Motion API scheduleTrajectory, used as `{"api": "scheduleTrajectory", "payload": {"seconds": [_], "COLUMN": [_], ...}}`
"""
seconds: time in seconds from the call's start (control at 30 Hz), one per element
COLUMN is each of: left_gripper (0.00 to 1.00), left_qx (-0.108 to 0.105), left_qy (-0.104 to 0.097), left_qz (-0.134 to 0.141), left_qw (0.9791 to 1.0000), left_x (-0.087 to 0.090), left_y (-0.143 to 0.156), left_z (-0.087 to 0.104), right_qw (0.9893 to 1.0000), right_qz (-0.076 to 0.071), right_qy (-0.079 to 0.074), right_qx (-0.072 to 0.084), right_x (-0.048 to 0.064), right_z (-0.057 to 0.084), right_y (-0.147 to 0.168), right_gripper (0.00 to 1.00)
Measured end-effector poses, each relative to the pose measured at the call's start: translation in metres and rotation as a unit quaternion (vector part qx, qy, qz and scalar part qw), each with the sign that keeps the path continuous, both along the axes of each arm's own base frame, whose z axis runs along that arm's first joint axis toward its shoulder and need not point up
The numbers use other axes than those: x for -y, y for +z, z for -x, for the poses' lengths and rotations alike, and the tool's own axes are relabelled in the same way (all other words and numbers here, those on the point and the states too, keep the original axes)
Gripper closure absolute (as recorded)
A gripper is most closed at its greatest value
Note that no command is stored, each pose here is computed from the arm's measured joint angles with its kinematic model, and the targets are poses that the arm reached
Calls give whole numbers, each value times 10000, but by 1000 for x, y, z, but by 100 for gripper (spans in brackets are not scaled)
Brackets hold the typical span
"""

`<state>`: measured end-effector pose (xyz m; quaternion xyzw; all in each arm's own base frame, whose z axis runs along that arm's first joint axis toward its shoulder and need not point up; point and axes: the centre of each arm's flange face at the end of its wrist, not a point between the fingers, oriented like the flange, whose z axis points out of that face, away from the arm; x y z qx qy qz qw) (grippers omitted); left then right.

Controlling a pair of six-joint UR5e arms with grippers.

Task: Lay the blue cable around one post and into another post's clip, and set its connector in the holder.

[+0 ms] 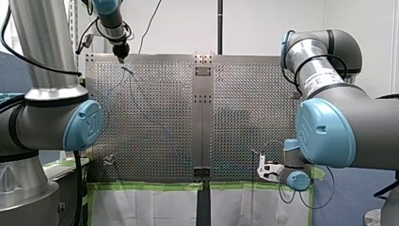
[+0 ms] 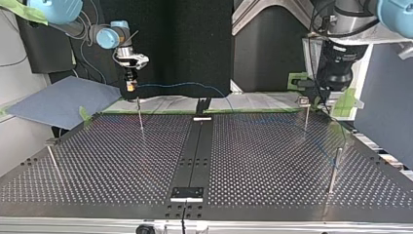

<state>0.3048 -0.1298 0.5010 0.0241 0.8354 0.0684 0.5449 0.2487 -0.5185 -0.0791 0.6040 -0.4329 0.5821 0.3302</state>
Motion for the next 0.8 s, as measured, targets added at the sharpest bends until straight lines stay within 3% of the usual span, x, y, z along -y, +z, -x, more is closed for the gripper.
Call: {"api": "scheduleTrajectory", "payload": {"seconds": [0.17, 0.37, 0.57, 0.7, 0.8], "left_gripper": [0, 0, 0, 0, 0], "left_qx": [1, -5, -35, -163, -310], "left_qy": [-278, -649, -1021, -1275, -1345], "left_qz": [121, 252, 423, 602, 663], "left_qw": [9995, 9976, 9939, 9899, 9882], "left_x": [11, 26, 42, 56, 65], "left_y": [-16, -34, -54, -74, -95], "left_z": [1, 4, 9, 10, 9], "right_qw": [10000, 10000, 10000, 9999, 9999], "right_qz": [9, 16, 16, 26, 25], "right_qy": [2, 18, 37, 48, 49], "right_qx": [-11, -42, -71, -94, -118], "right_x": [1, 0, -1, -1, -2], "right_z": [0, -1, -3, -4, -4], "right_y": [0, 0, 0, 0, 0], "right_gripper": [100, 100, 100, 100, 100]}}
